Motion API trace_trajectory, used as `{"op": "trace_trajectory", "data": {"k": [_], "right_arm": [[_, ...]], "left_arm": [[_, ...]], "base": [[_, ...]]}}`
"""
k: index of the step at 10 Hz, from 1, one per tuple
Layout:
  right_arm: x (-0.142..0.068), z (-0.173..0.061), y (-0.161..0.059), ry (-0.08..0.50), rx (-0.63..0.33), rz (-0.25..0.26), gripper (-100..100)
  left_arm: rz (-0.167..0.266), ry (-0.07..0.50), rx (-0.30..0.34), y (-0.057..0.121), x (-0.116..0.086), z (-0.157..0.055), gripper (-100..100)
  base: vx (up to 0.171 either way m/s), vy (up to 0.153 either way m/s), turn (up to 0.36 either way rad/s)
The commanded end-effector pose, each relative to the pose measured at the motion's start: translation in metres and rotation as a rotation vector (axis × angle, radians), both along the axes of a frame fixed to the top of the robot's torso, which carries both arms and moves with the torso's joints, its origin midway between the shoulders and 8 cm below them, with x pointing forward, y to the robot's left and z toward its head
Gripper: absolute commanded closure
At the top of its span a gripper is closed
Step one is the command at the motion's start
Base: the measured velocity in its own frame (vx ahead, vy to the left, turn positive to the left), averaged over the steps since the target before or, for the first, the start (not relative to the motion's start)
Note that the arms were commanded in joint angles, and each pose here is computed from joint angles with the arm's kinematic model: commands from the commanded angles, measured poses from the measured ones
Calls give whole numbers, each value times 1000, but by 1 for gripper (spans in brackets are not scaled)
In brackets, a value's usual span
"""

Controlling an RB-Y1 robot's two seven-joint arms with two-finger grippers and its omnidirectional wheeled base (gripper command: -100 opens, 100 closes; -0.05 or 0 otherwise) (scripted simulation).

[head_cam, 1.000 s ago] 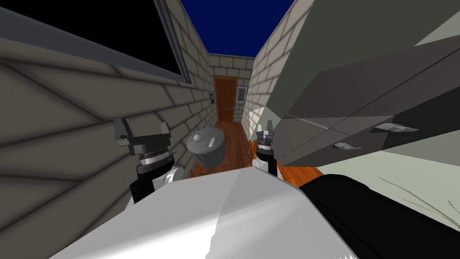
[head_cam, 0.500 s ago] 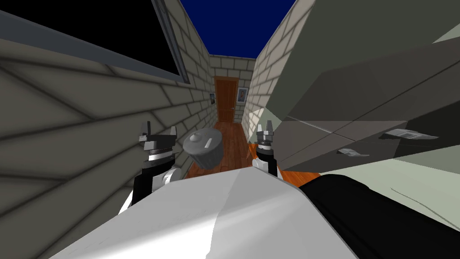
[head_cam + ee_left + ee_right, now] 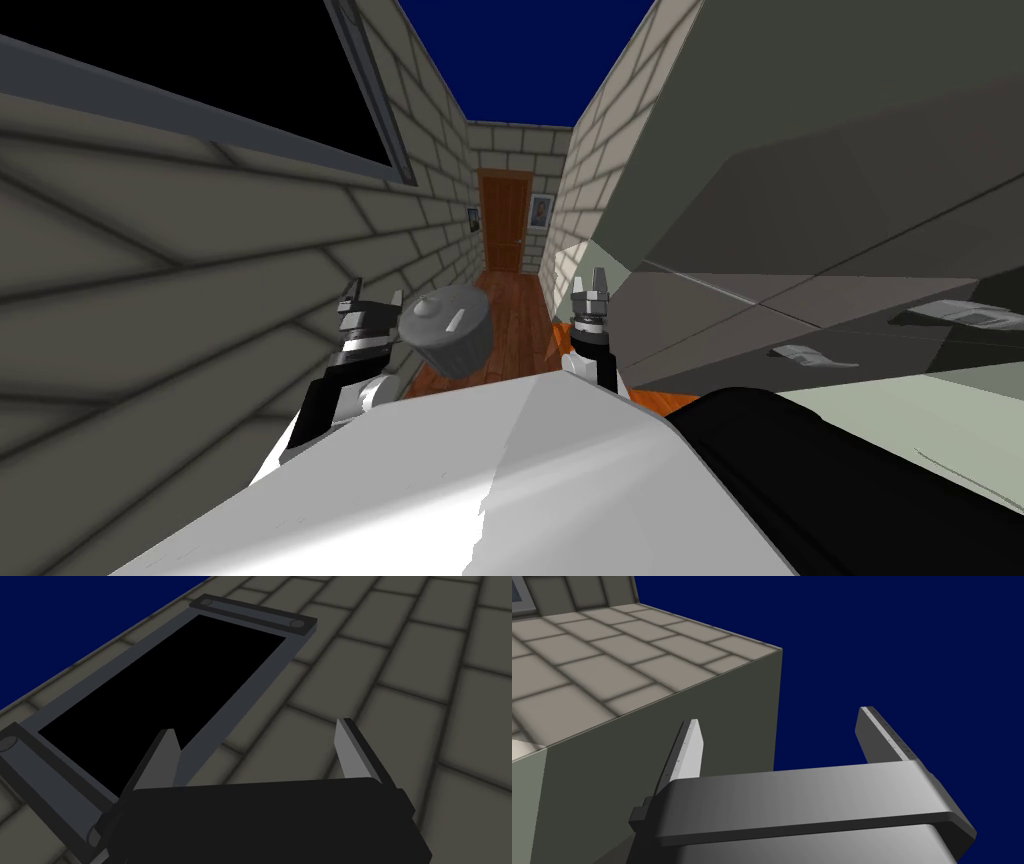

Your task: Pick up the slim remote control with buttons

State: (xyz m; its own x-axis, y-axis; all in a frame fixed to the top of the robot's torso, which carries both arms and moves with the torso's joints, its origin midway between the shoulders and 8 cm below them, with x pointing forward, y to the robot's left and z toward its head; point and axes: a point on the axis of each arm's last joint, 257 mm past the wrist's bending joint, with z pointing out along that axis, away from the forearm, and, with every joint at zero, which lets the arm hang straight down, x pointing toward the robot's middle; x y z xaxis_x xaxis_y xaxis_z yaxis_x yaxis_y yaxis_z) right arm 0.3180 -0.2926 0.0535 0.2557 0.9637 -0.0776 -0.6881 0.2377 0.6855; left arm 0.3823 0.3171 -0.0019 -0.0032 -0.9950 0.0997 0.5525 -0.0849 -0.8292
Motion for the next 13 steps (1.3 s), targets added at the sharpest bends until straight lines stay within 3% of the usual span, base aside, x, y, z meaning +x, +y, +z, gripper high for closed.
{"op": "trace_trajectory", "data": {"k": [1, 5, 7, 13], "right_arm": [[0, 0, 0, 0, 0, 0, 0], [0, 0, 0, 0, 0, 0, 0], [0, 0, 0, 0, 0, 0, 0], [0, 0, 0, 0, 0, 0, 0]], "left_arm": [[-9, 74, -19, 7, 12, -21, -100], [-17, 223, -61, 25, 31, -65, -100], [-16, 252, -63, 25, 33, -72, -100], [-11, 497, -144, 56, 49, -147, -100]], "base": [[58, -154, 103], [49, -170, 70], [27, -108, 28], [64, -151, 73]]}}
